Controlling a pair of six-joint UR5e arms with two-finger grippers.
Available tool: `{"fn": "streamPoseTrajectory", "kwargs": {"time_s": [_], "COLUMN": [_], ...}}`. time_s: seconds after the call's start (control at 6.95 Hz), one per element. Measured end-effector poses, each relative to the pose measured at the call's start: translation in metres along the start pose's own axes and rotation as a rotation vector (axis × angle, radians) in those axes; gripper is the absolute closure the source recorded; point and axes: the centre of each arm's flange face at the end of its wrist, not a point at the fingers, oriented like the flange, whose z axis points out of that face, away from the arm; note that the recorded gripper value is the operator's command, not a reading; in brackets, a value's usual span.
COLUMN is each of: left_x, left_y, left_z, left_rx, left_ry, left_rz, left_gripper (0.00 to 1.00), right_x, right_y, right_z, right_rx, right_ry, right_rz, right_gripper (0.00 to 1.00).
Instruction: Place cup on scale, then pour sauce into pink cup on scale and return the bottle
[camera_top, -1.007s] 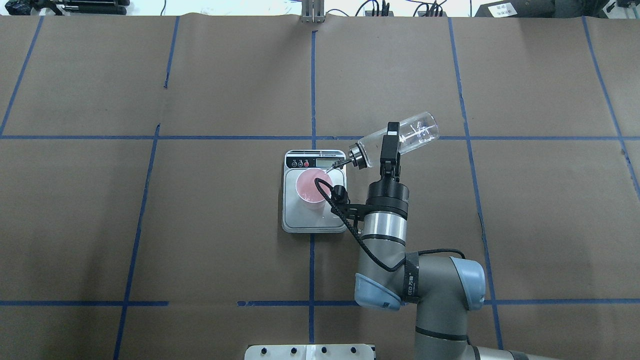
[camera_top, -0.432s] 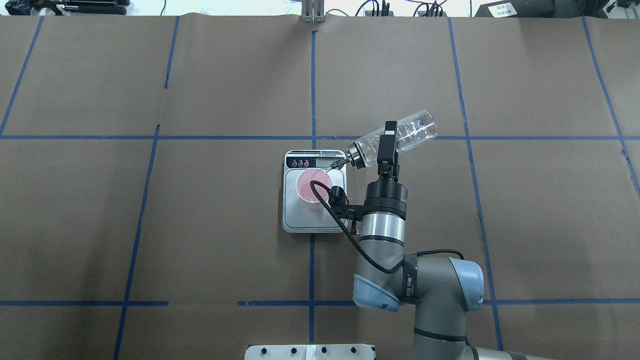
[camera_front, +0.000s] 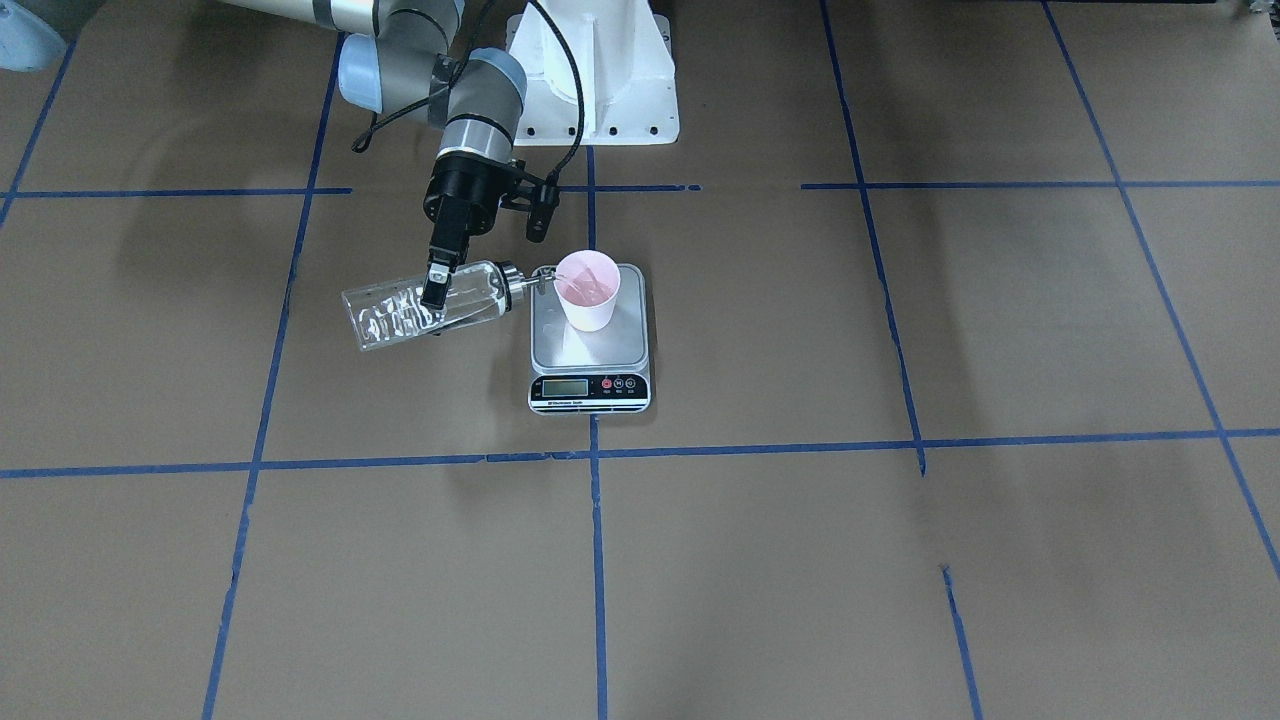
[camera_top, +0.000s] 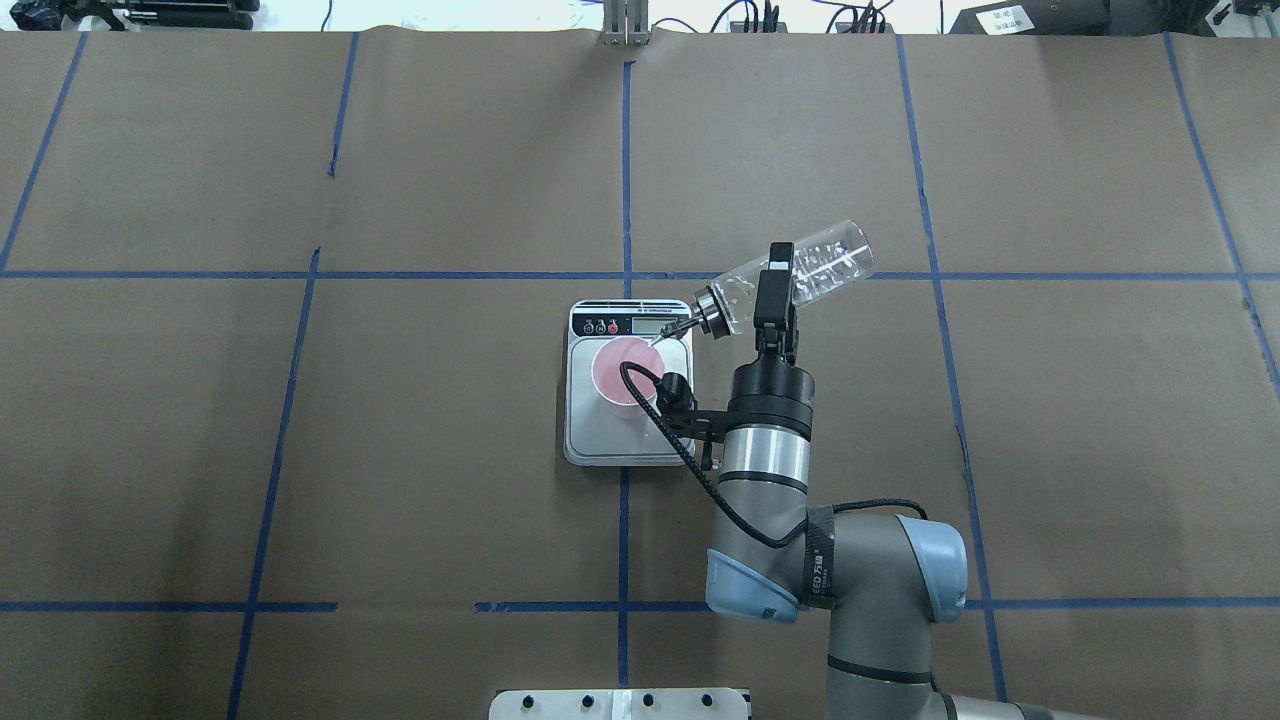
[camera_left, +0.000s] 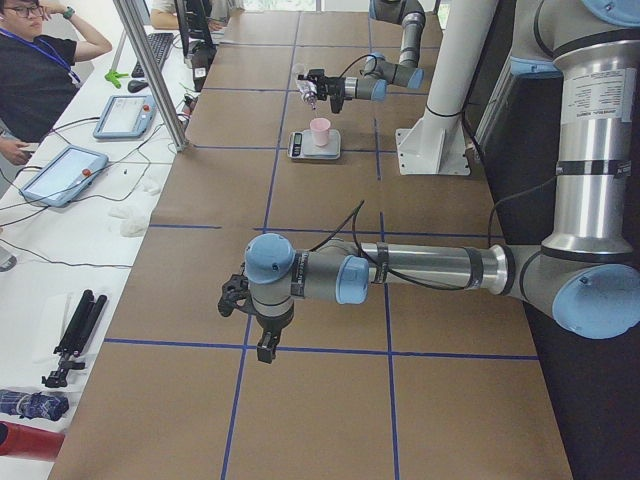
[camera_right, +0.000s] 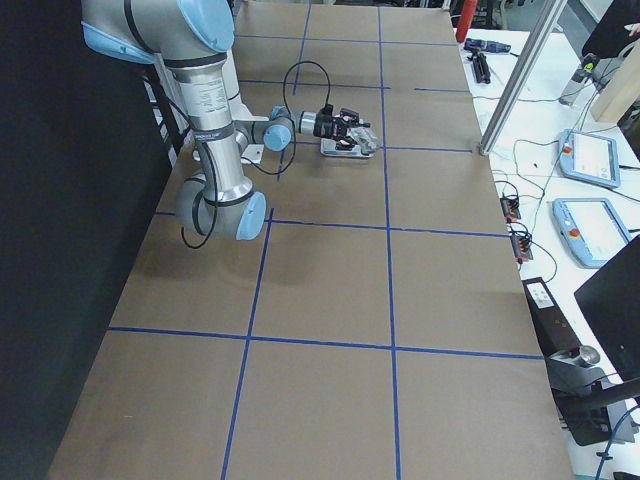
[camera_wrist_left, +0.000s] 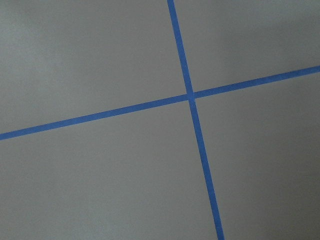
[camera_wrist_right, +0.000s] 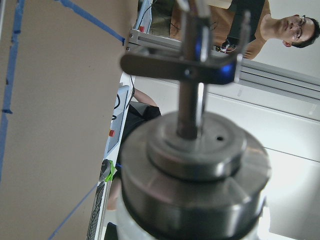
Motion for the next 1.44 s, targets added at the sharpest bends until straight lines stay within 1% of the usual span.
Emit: {"fn": "streamPoseTrajectory", "kwargs": {"time_s": [0.58, 0.86, 1.01, 1.15, 1.29, 1.44], "left_x": [0.000, 0.001, 0.001, 0.001, 0.001, 0.002], "left_y": [0.000, 0.000, 0.000, 0.000, -0.001, -0.001], "left_z": [0.000, -0.001, -0.001, -0.001, -0.001, -0.001], "left_rx": [0.001, 0.001, 0.002, 0.002, 0.002, 0.003], "left_ry": [0.001, 0.001, 0.000, 0.000, 0.000, 0.000], "left_rz": [0.001, 0.001, 0.001, 0.002, 0.003, 0.004], "left_gripper": [0.00, 0.00, 0.00, 0.00, 0.00, 0.00], "right_x": [-0.001, 0.004, 0.011, 0.017, 0.023, 0.027], "right_y": [0.000, -0.001, 0.000, 0.000, 0.001, 0.002], "right_z": [0.000, -0.002, -0.004, -0.007, -0.009, -0.010], "right_rx": [0.001, 0.006, 0.018, 0.039, 0.066, 0.090], "right_ry": [0.000, -0.005, -0.020, -0.051, -0.092, -0.139], "right_rz": [0.000, 0.033, 0.089, 0.182, 0.291, 0.424], "right_gripper": [1.00, 1.00, 1.00, 1.00, 1.00, 1.00]}}
